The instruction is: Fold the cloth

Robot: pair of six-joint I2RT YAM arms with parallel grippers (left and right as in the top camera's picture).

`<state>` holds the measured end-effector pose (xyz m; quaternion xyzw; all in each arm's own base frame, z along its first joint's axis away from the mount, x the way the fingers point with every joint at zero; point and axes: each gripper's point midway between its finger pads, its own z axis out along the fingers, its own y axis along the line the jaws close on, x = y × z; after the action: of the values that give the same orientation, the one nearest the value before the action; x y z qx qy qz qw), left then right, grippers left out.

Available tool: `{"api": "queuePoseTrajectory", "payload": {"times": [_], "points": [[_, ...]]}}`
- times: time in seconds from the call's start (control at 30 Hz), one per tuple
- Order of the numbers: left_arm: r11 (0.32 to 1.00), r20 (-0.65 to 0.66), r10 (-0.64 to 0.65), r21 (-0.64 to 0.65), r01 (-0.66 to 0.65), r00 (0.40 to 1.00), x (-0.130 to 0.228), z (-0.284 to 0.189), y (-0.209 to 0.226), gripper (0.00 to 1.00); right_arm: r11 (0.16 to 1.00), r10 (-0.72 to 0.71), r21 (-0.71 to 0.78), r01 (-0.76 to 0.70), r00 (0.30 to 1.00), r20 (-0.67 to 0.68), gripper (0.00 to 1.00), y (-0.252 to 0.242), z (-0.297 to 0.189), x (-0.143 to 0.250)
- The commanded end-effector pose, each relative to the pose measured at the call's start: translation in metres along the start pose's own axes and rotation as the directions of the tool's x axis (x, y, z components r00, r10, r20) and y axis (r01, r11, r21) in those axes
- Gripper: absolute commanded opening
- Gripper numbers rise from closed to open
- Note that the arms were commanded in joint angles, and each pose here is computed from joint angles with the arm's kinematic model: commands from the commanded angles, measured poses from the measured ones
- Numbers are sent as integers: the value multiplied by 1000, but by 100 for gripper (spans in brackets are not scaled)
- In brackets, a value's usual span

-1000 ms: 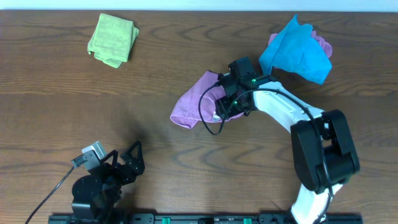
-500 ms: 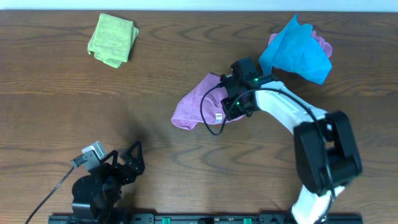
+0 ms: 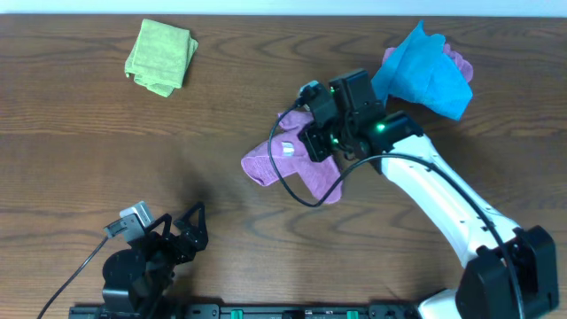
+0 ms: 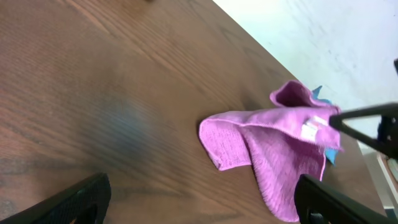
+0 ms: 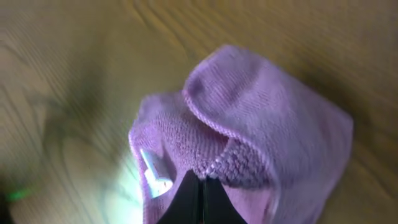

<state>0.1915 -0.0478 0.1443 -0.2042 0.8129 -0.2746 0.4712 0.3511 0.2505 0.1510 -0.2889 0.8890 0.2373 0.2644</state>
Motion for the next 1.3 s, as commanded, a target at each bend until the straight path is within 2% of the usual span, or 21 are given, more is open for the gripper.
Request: {"api": "queuePoseTrajectory", "payload": {"times": [0.0, 0.13, 0.27, 0.5, 0.57, 0.63, 0.67, 0.83, 0.97, 1.13, 1.27], "points": [[1000, -14, -10, 17, 10, 1000, 3, 0, -2, 95, 999, -24, -43, 26, 998, 50, 1, 16, 12, -14], [1000, -14, -25, 16, 25, 1000, 3, 0, -2, 95, 998, -60, 1, 61, 989, 136, 1, 8, 34, -36], [999, -14, -43, 16, 43, 999, 3, 0, -2, 95, 992, -85, 110, 64, 975, 207, 1, -21, 72, -50], [999, -15, -43, 16, 43, 999, 3, 0, -2, 96, 917, -87, 398, 0, 976, 199, 3, -98, 113, -37], [999, -14, -43, 16, 43, 999, 3, 0, -2, 95, 880, -84, 474, -25, 975, 207, 16, -116, 109, -37], [999, -14, -43, 16, 43, 999, 3, 0, -2, 95, 836, -81, 546, -55, 972, 222, 42, -133, 97, -41], [999, -14, -43, 16, 43, 999, 3, 0, -2, 95, 828, -79, 557, -62, 971, 226, 49, -136, 92, -44], [994, -15, -109, 16, 109, 994, 3, 0, -2, 95, 848, -72, 526, -66, 969, 238, 64, -123, 59, -59], [991, -26, -128, 24, 129, 991, 5, 0, -4, 96, 878, -21, 468, -103, 968, 252, 71, -101, 22, -64], [988, -106, -127, 78, 135, 986, 15, 0, -17, 96, 890, 144, 400, -221, 966, 213, 79, -95, -13, -41], [986, -161, -133, 76, 147, 978, 12, -3, -28, 96, 915, 290, 260, -307, 952, 103, 80, -90, -25, -7]]}}
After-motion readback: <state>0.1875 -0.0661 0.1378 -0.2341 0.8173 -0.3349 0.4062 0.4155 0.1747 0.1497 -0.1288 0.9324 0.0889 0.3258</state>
